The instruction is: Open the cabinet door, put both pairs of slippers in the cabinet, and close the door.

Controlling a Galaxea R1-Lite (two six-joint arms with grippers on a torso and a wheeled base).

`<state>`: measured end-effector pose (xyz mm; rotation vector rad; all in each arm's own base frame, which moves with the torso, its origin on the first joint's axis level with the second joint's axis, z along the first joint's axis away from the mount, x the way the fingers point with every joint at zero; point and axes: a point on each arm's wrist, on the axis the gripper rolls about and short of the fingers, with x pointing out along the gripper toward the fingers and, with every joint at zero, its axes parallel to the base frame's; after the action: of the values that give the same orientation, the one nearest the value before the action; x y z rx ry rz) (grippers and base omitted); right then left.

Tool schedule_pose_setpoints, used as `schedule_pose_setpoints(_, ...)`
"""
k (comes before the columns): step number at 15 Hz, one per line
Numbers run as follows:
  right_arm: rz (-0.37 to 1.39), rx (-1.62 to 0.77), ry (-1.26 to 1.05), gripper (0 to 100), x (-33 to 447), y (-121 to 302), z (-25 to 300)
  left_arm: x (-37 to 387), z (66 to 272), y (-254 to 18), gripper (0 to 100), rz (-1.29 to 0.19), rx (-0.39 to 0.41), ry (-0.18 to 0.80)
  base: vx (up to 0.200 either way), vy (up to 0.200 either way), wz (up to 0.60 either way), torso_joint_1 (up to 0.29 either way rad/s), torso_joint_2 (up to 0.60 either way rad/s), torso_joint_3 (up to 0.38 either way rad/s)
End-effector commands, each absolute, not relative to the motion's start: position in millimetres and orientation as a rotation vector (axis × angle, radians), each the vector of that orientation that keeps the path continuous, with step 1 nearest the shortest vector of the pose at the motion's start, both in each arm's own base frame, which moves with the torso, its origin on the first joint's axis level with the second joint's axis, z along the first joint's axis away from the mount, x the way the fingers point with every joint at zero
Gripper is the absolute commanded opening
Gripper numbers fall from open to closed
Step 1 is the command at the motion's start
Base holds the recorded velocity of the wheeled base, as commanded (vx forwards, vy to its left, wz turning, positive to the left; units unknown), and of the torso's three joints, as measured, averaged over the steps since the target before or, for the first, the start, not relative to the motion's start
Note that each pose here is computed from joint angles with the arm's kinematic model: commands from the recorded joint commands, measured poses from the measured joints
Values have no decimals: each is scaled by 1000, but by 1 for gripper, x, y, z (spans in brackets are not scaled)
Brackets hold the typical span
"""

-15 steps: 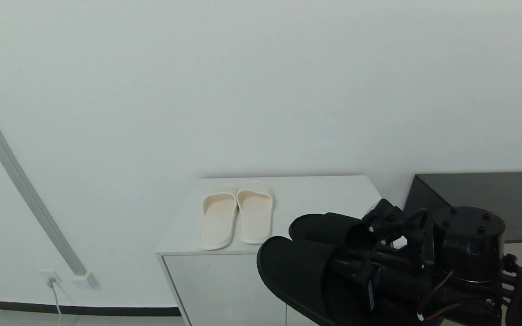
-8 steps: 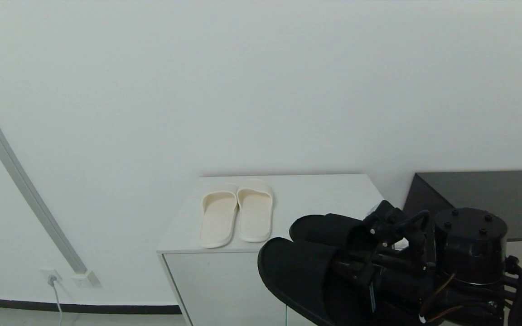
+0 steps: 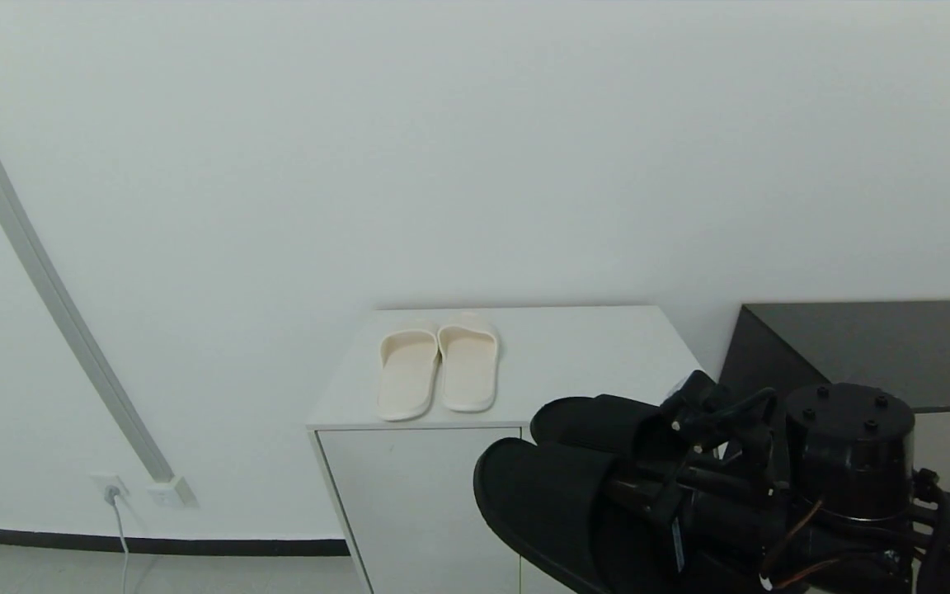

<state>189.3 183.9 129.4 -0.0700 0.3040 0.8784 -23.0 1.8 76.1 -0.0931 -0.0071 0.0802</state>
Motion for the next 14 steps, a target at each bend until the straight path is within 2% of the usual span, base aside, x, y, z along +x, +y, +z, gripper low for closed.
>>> schedule_pose_setpoints(1,882,-89,309,0,189,183,125,-23,76,2,0,81,-94,-7,0,0,0,0,0,0)
schedule_pose_setpoints(14,886,-105,319,0,186,181,120,-23,76,2,0,83,-91,-7,0,0,0,-14,29,18)
